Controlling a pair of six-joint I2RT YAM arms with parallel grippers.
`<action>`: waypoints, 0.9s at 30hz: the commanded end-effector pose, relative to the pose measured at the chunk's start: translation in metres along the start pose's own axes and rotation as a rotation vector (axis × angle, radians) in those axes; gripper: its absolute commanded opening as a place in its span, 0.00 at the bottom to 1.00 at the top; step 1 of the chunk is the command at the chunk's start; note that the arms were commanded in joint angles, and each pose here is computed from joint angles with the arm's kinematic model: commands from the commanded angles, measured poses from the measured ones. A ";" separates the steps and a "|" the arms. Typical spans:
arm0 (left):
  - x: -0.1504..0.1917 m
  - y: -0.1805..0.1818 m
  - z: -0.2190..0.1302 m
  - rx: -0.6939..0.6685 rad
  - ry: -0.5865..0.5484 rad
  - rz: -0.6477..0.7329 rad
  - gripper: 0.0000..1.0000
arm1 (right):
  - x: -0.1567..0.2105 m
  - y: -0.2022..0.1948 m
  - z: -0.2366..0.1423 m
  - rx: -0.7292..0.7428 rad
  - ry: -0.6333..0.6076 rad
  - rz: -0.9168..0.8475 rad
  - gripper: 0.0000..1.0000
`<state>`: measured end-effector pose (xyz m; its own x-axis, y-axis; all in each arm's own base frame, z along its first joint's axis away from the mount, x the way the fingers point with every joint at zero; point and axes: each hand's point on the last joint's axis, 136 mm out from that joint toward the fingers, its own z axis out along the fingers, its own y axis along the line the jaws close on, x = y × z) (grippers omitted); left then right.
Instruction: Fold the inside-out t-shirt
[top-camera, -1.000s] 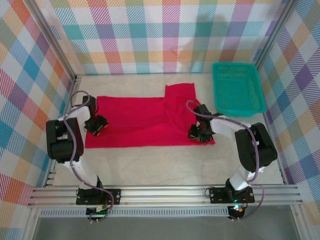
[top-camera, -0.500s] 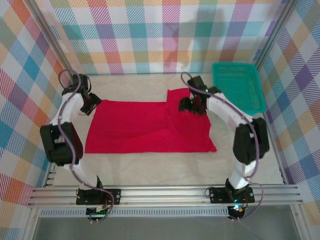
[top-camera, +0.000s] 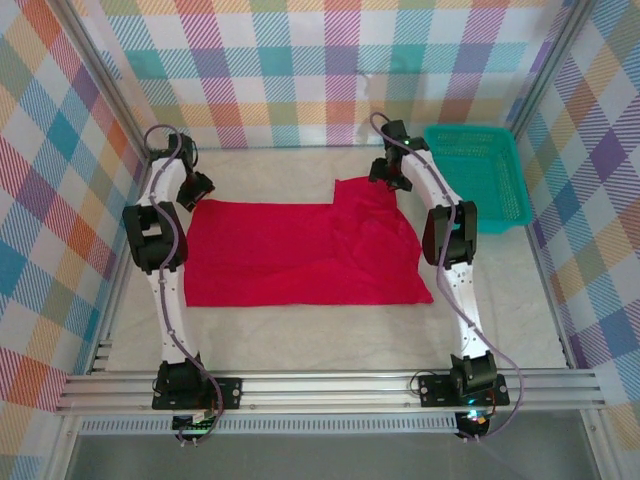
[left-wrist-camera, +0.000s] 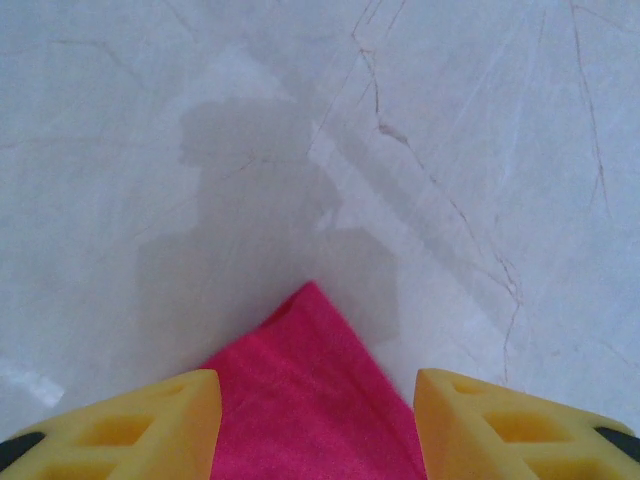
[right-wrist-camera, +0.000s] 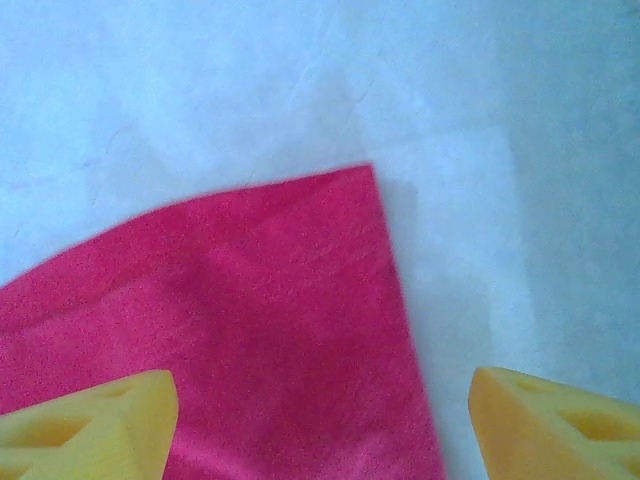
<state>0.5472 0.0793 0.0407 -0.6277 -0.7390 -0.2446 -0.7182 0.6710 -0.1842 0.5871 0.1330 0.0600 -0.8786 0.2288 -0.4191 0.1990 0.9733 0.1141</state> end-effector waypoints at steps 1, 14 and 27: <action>0.003 0.010 0.010 -0.049 0.036 0.015 0.54 | 0.004 -0.005 0.003 0.024 0.028 -0.036 0.78; 0.013 0.010 0.048 -0.038 0.099 0.008 0.46 | 0.007 0.017 0.049 -0.171 0.050 -0.018 0.53; -0.002 -0.007 0.015 0.030 0.073 0.027 0.07 | -0.049 0.046 -0.028 -0.343 -0.122 -0.079 0.00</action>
<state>0.5659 0.0791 0.0319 -0.6473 -0.7277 -0.2269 -0.6961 0.6856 -0.2133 0.6143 0.1555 0.0384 -0.8871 0.1924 -0.4196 0.0572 0.9478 0.3137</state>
